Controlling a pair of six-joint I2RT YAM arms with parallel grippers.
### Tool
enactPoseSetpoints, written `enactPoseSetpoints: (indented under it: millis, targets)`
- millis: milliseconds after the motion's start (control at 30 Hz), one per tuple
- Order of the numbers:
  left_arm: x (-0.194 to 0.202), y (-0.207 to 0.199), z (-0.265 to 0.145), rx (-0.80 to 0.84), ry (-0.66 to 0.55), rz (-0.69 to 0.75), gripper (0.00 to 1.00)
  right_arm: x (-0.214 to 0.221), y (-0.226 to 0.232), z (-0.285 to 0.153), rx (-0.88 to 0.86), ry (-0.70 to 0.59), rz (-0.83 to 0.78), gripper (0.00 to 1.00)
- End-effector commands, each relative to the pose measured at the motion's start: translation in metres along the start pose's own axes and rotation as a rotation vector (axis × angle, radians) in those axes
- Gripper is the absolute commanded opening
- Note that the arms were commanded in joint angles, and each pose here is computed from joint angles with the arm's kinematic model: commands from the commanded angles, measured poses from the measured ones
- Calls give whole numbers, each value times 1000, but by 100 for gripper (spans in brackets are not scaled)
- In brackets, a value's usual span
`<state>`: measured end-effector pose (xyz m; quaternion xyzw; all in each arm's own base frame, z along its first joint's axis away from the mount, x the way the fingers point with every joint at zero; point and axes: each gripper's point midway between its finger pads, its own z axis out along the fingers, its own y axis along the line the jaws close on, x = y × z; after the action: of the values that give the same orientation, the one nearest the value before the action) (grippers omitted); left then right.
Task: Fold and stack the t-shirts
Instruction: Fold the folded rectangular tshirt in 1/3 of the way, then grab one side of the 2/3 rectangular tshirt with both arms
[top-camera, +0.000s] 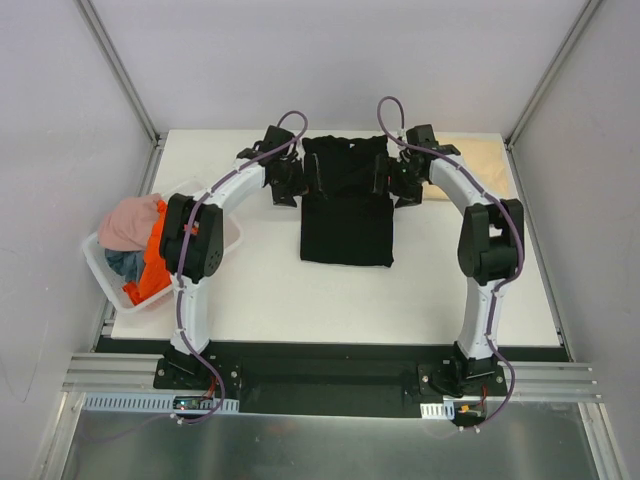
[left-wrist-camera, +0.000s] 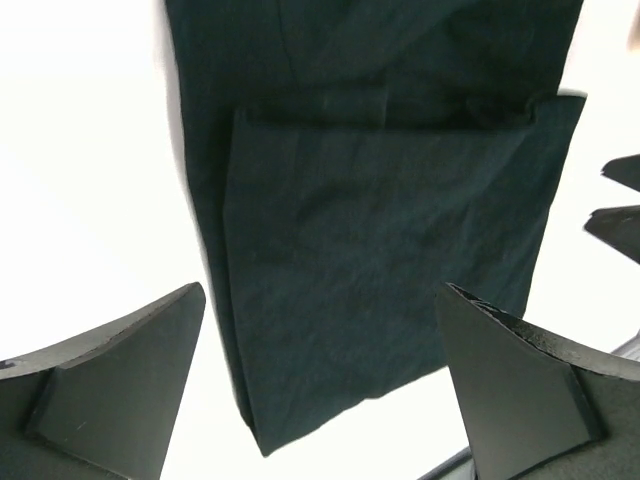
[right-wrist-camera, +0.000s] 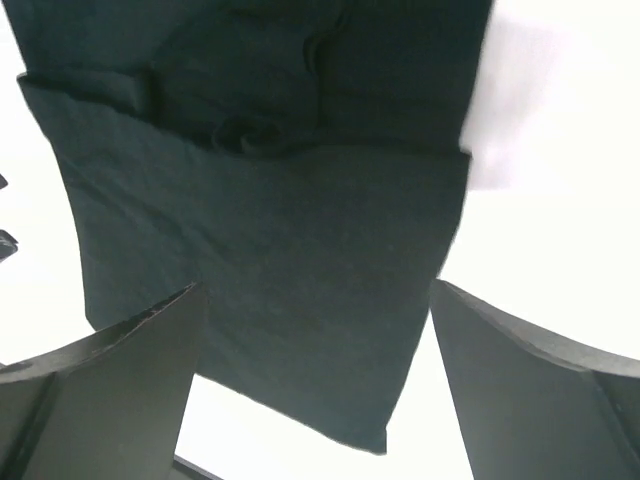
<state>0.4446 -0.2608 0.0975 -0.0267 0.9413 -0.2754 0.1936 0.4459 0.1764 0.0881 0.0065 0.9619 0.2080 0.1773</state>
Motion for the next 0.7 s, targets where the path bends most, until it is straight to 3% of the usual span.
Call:
enactPoseSetpoints:
  millis: [0,133,167,400,533,667]
  targets:
    - [13,-20,-50,51,-27,20,99,8,15,-61,-21,-91,-52,96]
    - [55,-15,-60,42,31,0,99,44,20,-74,-92,-102,-39,96]
    - [64,-19,-66,50,37,1,99,71,11,-64,-94,-52,-6,96]
    - [121,8,-55,-27,132,-74,99,132,-4,-48,-120,24,78,96]
    - [136,22,-48,-66,159,-109,99,149,-18,-40,-73,53,125,96]
    - [142,30,-37,-81,184,-128,91,153,-22,-35,-62,69,148,96]
